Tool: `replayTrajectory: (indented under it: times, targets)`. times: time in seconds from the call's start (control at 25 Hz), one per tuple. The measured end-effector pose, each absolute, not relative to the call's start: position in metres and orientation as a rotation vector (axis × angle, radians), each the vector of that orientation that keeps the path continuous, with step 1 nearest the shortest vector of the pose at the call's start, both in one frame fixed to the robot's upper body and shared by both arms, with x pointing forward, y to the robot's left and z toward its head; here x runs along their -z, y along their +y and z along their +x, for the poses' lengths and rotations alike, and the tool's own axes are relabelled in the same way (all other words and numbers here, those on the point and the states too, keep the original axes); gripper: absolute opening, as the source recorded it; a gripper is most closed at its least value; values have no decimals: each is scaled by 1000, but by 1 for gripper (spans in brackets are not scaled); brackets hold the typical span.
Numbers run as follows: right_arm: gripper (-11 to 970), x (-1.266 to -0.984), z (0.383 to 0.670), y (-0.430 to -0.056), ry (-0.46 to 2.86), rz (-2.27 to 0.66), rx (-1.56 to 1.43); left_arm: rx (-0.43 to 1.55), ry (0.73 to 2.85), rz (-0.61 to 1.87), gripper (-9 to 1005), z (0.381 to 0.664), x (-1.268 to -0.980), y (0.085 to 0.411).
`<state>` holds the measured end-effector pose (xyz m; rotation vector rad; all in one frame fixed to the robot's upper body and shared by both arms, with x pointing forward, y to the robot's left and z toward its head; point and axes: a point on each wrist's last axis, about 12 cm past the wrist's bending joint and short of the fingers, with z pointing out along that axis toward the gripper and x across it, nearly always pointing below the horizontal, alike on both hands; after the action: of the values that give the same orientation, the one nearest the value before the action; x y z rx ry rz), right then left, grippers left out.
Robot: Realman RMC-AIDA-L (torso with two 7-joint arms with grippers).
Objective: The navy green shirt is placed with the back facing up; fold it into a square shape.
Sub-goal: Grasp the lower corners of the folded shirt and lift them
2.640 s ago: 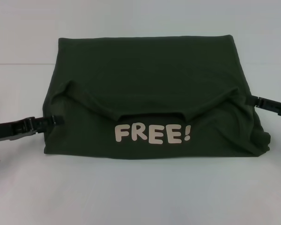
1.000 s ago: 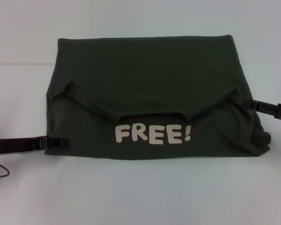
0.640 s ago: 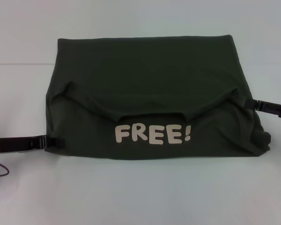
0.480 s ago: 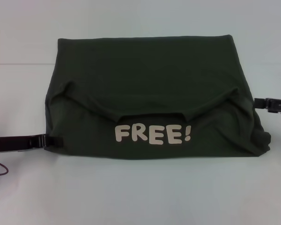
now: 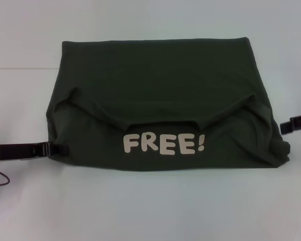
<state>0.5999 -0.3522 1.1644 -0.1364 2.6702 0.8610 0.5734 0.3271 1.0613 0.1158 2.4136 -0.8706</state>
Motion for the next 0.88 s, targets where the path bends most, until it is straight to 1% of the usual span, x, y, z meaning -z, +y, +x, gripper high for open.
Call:
replayTrajectory:
  times: [0.24,0.52,0.88]
  targets:
    - [944,-1163,608,-333,2714,-199,-852,868,2413,119,39,574,-1062,328]
    - [944,-1145,614,-310,2746,-282,-792,866,2414,115,41,573,-1062,330]
    - [944,-1134,617,-306,2719,-280,-737,868,2412,112,43,573,-1062,330]
